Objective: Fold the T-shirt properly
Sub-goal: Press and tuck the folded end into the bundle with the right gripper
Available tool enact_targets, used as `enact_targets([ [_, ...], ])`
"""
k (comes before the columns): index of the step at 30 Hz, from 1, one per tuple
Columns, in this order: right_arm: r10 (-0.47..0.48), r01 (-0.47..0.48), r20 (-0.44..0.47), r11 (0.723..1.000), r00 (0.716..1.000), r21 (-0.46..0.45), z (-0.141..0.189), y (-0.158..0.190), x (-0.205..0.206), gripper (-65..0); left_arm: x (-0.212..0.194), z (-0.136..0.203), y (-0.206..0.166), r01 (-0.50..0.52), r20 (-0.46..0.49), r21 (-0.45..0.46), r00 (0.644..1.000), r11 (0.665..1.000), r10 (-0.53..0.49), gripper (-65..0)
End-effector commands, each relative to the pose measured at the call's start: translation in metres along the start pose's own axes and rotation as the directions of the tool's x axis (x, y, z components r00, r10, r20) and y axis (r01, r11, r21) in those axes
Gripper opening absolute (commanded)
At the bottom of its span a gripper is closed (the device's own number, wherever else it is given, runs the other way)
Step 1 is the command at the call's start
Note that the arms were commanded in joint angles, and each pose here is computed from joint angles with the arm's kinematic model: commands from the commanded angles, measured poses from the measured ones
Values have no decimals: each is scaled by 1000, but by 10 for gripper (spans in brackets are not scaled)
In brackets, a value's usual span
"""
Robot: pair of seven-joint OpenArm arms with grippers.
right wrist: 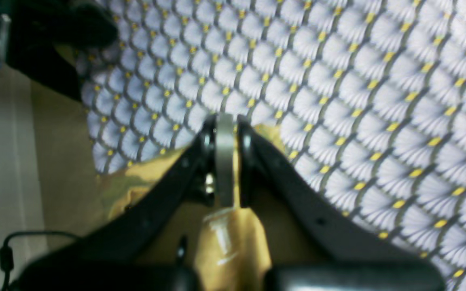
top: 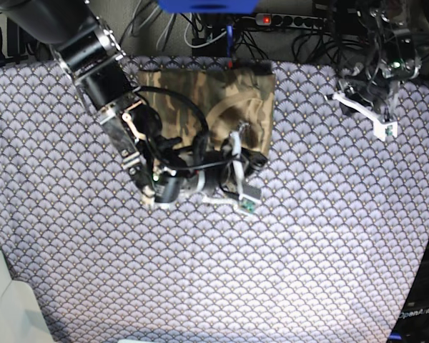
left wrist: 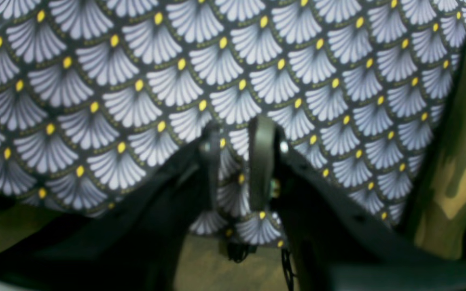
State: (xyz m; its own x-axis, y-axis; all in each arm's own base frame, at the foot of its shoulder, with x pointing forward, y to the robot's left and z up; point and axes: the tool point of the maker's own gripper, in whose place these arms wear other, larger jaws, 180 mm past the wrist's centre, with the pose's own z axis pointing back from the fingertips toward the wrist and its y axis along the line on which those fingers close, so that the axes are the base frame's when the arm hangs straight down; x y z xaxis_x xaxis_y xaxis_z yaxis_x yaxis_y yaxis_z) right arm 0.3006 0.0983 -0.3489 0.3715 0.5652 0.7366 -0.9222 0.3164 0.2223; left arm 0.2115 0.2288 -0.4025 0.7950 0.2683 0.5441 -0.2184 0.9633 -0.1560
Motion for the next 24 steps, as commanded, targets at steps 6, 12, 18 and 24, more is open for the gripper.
enact_targets([
  [6, -17, 17, -6, 1000, 1000, -8, 4, -13, -1, -586, 10, 3, 0, 9, 36, -3, 999, 1000, -9, -529],
  [12, -76, 75, -33, 997, 997, -17, 4, -24, -15, -402, 13, 2, -2, 9, 42, -7, 999, 1000, -9, -529],
  [18, -110, 110, 11, 994, 994, 4, 7, -24, -9, -375, 13, 2, -2, 9, 42, -7, 999, 1000, -9, -529],
  [24, -66, 65, 32, 997, 997, 35, 16, -11, 9, -375, 14, 2, -3, 7, 45, -9, 999, 1000, -7, -529],
])
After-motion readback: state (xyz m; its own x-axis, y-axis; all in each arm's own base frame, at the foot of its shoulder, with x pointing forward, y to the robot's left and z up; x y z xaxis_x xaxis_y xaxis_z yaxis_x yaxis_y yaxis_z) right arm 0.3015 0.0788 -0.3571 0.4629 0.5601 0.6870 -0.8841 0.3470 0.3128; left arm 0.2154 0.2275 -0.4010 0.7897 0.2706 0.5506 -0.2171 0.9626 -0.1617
